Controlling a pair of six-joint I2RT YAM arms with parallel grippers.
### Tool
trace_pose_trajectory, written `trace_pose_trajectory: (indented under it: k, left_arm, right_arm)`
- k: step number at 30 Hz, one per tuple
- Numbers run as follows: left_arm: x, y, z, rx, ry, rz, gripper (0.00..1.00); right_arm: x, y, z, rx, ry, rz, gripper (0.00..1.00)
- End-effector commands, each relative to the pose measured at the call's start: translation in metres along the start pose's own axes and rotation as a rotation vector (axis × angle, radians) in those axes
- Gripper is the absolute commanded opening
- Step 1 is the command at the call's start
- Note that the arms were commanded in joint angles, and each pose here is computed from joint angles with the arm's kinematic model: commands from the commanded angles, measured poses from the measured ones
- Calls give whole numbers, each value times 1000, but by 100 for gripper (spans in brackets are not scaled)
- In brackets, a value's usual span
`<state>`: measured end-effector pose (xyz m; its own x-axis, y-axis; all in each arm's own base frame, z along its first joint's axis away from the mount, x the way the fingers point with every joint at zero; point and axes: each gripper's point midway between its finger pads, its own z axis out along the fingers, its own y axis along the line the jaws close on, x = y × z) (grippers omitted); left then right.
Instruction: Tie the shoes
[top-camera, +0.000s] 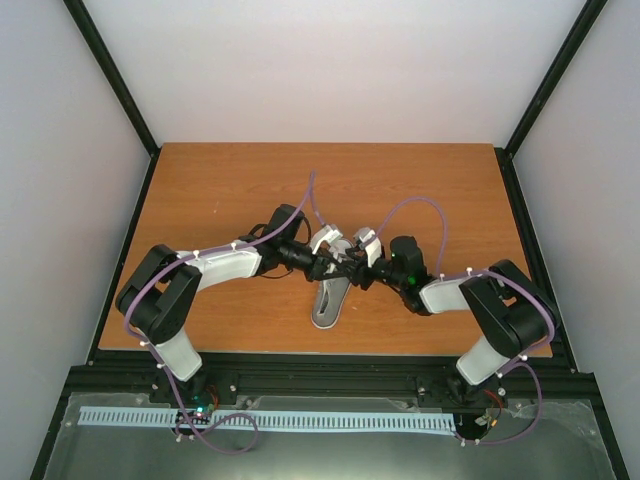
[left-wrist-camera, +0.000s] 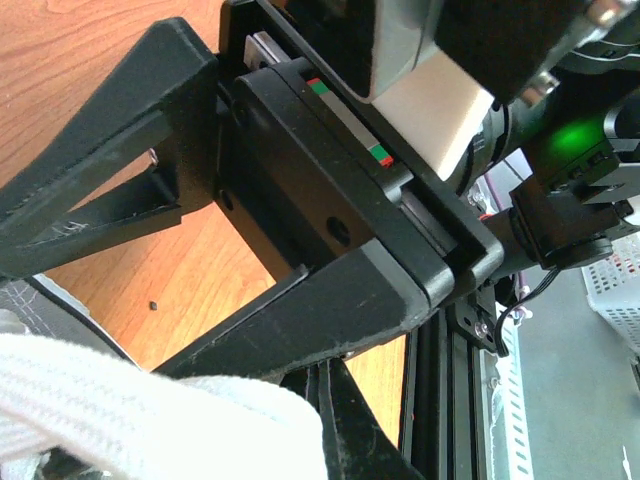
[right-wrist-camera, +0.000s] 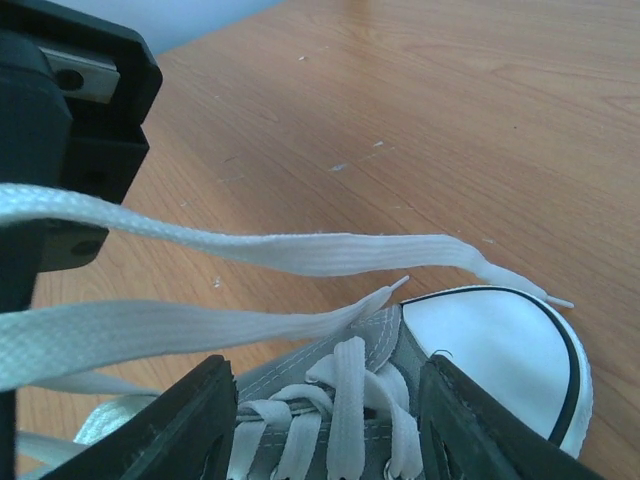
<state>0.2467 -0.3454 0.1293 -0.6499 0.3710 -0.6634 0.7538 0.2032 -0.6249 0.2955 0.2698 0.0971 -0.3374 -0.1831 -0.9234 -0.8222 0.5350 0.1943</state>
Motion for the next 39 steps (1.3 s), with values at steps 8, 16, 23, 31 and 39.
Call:
trace_pose_trajectory:
  k: [8, 16, 23, 31, 39]
  left_arm:
    - [-13, -16, -5, 60, -33, 44, 1]
    - [-16, -20, -8, 69, -42, 53, 1]
    - [-18, -18, -19, 83, -67, 45, 1]
    - [-19, -31, -23, 150, -66, 61, 1]
    - [-17, -32, -21, 169, -55, 49, 1]
  right_arm:
    - [-6, 9, 24, -5, -63, -148, 50]
    - [-7, 6, 34, 24, -94, -166, 49]
    - [13, 2, 24, 73, -68, -142, 49]
    - [19, 2, 21, 76, -61, -133, 50]
    - [8, 17, 29, 6, -87, -159, 52]
